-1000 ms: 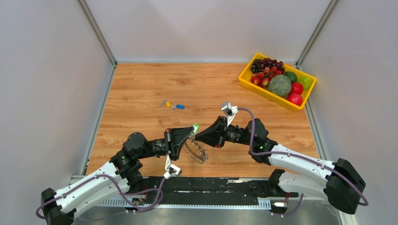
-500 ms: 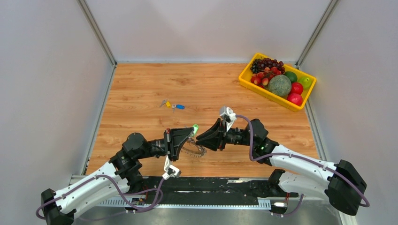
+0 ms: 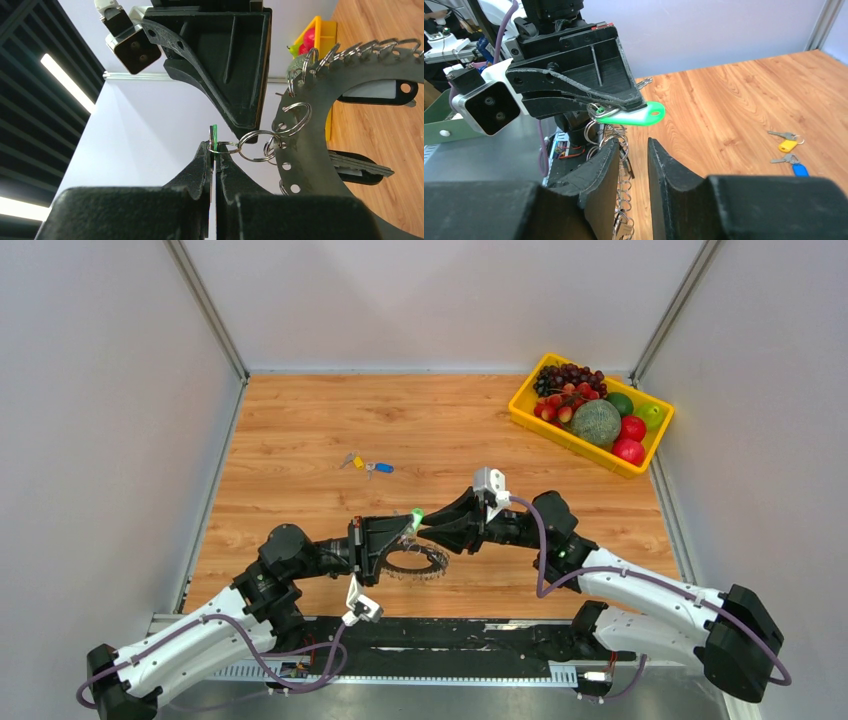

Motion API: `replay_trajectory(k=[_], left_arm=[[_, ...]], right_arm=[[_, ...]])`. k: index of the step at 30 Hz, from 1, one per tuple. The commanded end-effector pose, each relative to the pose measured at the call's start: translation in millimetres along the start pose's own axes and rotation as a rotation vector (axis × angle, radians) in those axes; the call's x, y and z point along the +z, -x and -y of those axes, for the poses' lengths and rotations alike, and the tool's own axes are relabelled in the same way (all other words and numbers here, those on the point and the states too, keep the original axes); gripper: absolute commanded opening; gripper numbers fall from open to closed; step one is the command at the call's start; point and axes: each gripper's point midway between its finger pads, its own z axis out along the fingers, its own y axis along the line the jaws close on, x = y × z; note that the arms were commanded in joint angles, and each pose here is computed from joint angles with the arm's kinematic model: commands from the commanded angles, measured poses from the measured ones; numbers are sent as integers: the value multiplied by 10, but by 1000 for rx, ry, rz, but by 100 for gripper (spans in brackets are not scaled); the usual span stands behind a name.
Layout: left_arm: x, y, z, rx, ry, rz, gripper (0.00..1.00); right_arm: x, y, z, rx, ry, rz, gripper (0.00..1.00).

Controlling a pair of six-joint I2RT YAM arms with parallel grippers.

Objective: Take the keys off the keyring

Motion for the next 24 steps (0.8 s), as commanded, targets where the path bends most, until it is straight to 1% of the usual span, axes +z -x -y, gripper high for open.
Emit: replay_trajectory(k=[1,5,10,16,24], left_arm=[[-20,89,-317,40,85,40,0],[-27,94,-342,41,93,40,0],[-37,50,-345,42,96,16,0],[-43,20,-353,39,99,-1,0],[-37,20,-335,33,95,2,0]], right_arm=[[93,326,12,-105,9,96,30],[161,301,-35,-96,63,93,31],[162,186,-160,-36,135,74,33],[86,102,-342,8,169,71,34],[68,8,-567,45,210,34,35]])
